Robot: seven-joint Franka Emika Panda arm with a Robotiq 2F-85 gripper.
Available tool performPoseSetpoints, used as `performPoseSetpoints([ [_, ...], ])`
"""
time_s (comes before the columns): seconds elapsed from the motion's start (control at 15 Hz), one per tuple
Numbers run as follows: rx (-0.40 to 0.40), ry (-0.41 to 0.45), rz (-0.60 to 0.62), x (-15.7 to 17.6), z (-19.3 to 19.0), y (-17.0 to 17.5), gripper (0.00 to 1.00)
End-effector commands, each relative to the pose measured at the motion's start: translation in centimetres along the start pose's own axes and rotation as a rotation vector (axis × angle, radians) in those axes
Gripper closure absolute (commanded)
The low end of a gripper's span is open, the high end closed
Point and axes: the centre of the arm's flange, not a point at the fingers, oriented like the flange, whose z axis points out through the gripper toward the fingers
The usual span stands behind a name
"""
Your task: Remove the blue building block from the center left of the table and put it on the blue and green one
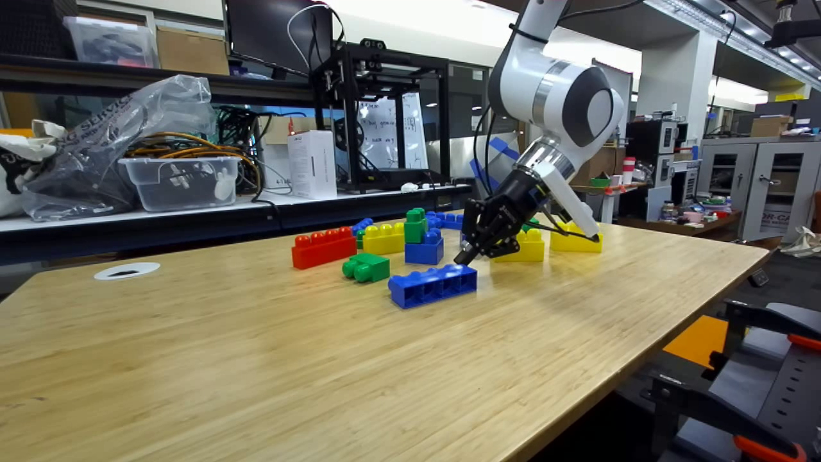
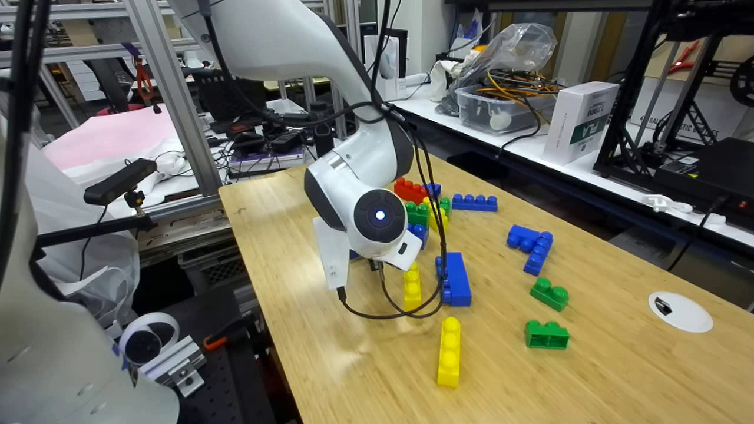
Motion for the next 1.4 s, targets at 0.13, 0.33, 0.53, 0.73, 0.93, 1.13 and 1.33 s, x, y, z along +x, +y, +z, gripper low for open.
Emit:
performPoseSetpoints([
  [0.13,-0.059,-0.054,-0.064,-0.3,-2.9,-3.0,1.0],
  [0.33,-0.08,-0.084,-0.095,-0.6,-3.8,-4.3,1.0],
  [0.53,-0.116,-0.117,-0.117,-0.9,-3.8,-4.9,0.67],
  [0.73,-0.159,-0.139,-0.127,-0.9,-3.1,-5.1,0.44],
  [0.93,-0.222,-0.13,-0.146,-0.6,-2.4,-5.8,0.24],
  [1.13,-0.29,-0.109,-0.167,0.0,-1.9,-6.9,0.03],
  [1.33,-0.347,-0.103,-0.181,0.5,-1.2,-8.0,0.0],
])
